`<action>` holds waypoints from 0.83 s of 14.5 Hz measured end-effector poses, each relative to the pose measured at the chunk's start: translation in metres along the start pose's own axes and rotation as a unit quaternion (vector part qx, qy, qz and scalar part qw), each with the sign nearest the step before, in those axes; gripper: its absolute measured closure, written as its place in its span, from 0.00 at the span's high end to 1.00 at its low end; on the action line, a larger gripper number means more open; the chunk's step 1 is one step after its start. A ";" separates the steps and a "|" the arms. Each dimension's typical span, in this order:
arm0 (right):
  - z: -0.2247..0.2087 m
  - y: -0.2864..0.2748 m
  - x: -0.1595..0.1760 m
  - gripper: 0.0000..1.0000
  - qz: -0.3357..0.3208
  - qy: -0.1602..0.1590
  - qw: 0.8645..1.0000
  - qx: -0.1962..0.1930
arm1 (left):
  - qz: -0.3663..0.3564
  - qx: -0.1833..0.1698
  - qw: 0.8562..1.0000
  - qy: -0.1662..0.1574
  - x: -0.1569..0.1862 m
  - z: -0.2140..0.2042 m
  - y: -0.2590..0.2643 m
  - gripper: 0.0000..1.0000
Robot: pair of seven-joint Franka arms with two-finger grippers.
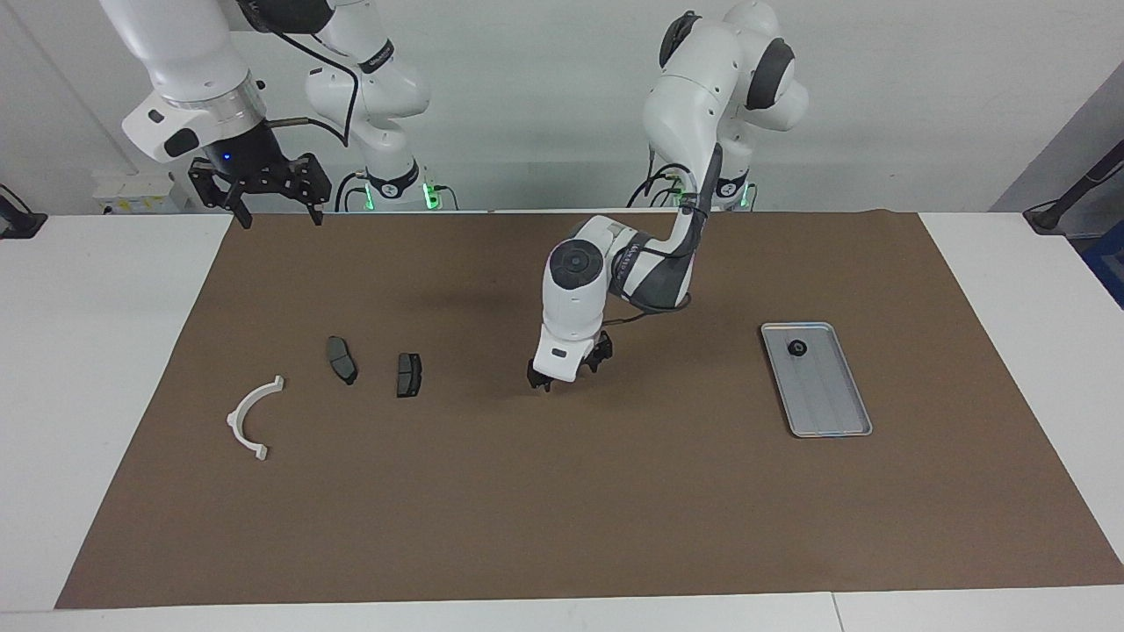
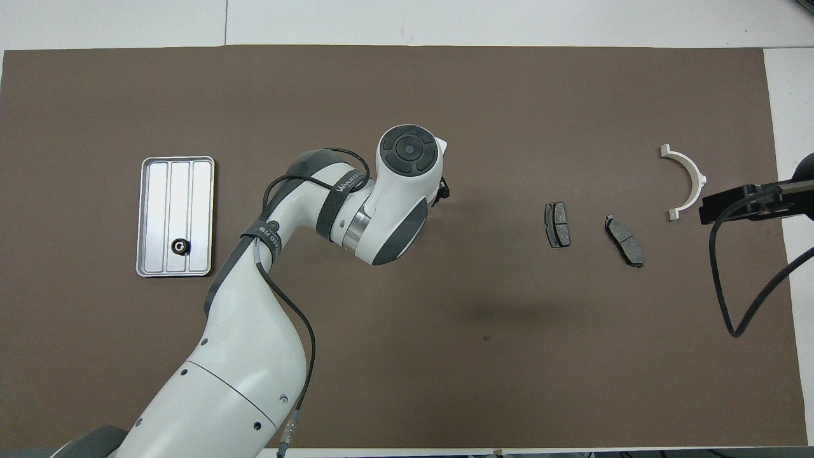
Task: Pick bearing gear from pile to tray
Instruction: 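Reach the left gripper to the mid-table bearing and grasp it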
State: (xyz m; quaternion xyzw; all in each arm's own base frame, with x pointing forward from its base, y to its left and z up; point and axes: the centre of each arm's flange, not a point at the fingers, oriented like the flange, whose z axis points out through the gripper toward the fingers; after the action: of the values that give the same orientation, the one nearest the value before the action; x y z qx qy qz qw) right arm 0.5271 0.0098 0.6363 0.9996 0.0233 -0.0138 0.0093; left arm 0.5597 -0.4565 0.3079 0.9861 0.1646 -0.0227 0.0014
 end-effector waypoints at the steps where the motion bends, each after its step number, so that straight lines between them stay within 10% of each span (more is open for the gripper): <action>1: 0.000 0.000 0.000 1.00 0.000 0.000 1.000 0.000 | 0.001 0.000 1.000 0.000 -0.001 0.001 0.000 1.00; 12: 0.001 0.000 0.000 1.00 0.000 -0.001 1.000 0.000 | -0.021 0.003 1.000 -0.003 -0.019 0.023 0.003 0.90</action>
State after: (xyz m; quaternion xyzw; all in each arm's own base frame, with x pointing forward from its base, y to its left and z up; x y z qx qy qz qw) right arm 0.5271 0.0098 0.6352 0.9996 0.0231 -0.0150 0.0093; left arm 0.5413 -0.4660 0.2860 0.9823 0.1853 -0.0267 -0.0017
